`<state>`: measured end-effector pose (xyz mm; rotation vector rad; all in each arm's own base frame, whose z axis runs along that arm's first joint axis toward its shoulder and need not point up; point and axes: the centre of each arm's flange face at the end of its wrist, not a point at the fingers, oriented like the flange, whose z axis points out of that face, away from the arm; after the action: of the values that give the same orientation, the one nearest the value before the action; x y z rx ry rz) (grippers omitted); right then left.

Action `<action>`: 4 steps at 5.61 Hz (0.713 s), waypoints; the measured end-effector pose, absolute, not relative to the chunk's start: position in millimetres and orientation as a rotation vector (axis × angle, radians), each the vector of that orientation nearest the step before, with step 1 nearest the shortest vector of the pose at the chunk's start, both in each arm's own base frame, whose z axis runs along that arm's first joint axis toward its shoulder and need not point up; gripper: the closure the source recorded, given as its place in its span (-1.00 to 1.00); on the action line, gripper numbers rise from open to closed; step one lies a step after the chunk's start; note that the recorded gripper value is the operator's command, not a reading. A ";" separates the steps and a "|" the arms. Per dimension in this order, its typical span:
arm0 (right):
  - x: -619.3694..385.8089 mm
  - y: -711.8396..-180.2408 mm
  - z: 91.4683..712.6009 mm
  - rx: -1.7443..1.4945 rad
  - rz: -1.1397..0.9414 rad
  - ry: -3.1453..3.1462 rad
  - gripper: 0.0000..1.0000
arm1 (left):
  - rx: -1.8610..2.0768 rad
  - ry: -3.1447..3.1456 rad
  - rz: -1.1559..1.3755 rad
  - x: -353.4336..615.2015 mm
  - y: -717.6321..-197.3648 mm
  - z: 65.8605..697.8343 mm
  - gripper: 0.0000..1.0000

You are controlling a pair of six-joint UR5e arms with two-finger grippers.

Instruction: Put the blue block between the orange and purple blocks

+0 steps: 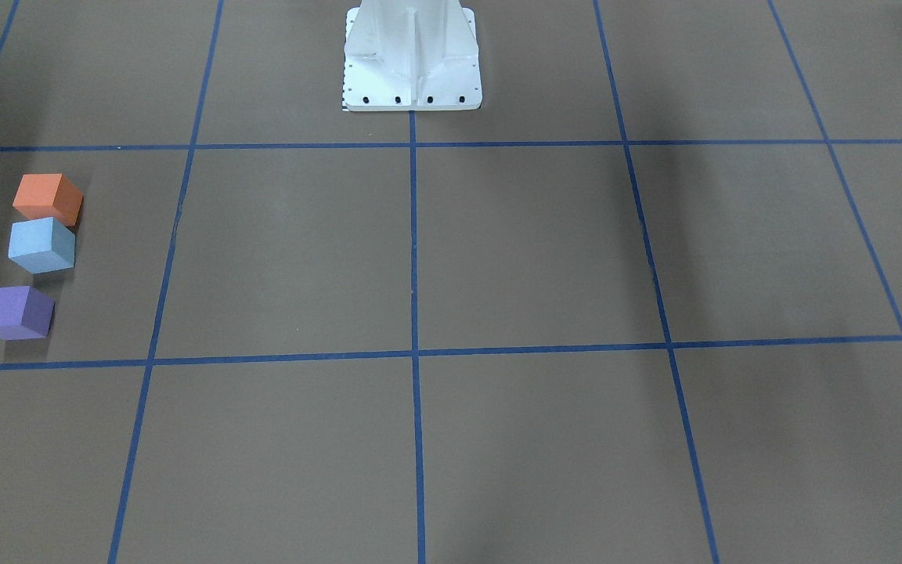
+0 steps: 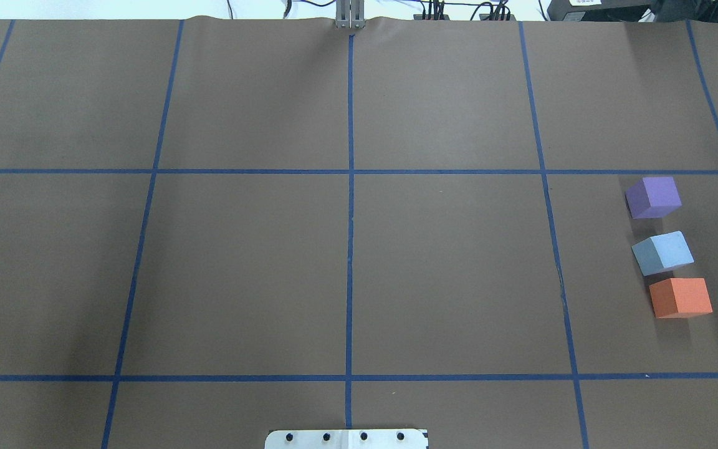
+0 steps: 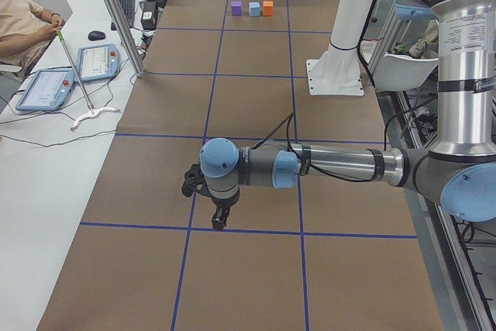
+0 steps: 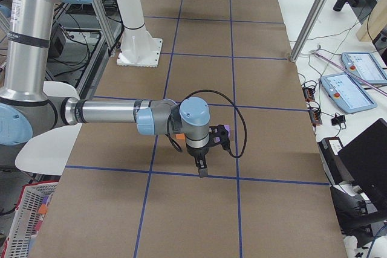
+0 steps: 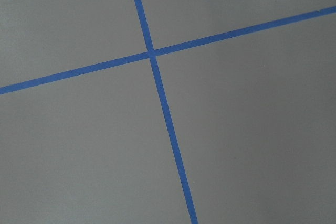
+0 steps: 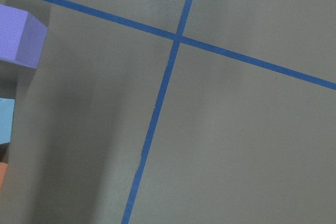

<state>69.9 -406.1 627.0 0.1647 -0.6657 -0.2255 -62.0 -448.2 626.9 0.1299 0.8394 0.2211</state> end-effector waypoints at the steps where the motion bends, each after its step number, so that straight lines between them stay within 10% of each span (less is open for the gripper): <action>1: 69.9 -406.1 627.0 0.165 -0.225 -0.666 -1.00 | 0.128 0.839 0.218 -62.6 -446.2 627.9 -1.00; 4: 69.1 -406.0 627.3 0.164 -0.224 -0.676 -1.00 | 0.127 0.839 0.217 -62.9 -445.5 628.4 -1.00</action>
<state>69.1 -406.0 627.3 0.1636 -0.6764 -0.2241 -62.9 -445.5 628.4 0.1271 0.8389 0.2174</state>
